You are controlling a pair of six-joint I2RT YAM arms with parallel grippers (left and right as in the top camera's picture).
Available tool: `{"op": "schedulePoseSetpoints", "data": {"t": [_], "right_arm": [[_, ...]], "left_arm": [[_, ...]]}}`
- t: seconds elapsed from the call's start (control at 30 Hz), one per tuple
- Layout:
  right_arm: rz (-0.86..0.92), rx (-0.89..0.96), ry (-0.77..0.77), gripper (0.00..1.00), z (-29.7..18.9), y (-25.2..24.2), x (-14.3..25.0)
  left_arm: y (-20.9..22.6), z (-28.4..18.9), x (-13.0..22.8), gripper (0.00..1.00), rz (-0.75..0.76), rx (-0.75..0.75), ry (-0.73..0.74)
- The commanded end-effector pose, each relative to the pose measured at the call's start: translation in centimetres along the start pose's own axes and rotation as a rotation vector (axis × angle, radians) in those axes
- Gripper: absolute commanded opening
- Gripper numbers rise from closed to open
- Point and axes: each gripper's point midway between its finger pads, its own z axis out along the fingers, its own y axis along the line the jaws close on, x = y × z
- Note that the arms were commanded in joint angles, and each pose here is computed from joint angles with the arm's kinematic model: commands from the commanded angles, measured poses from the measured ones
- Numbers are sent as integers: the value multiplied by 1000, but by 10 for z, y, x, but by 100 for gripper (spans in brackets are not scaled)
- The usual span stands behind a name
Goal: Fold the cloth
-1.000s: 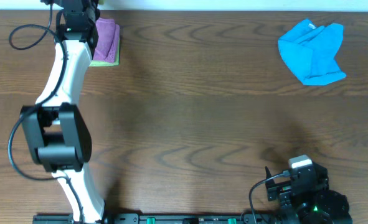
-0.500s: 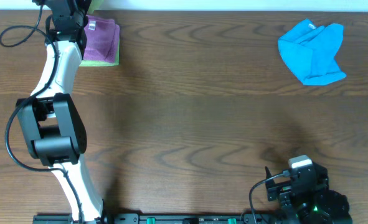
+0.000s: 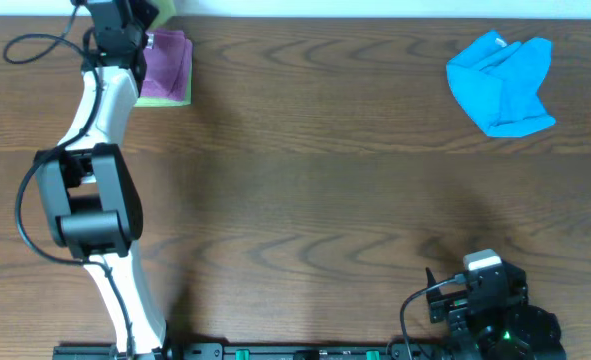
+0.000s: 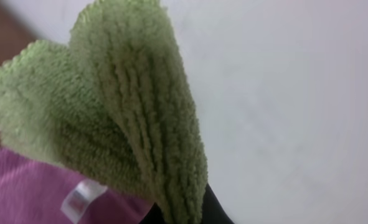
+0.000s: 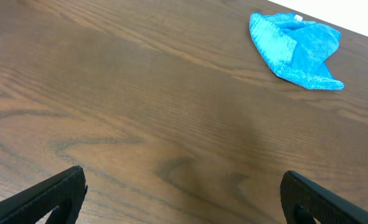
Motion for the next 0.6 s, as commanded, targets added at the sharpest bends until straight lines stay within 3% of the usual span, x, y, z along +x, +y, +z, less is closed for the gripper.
{"op": "schedulePoseSetpoints", "data": {"t": [0.0,0.2,0.57], "right_arm": [[-6,-2,2,99,0,0,1],[-6,-2,2,99,0,0,1],[-6,-2,2,99,0,0,1]], "left_arm": [[4,9,17,6,29,-14,45],[45,4,40,6,-38,-220,86],[49,-5,41,6,-72,-256,109]]}}
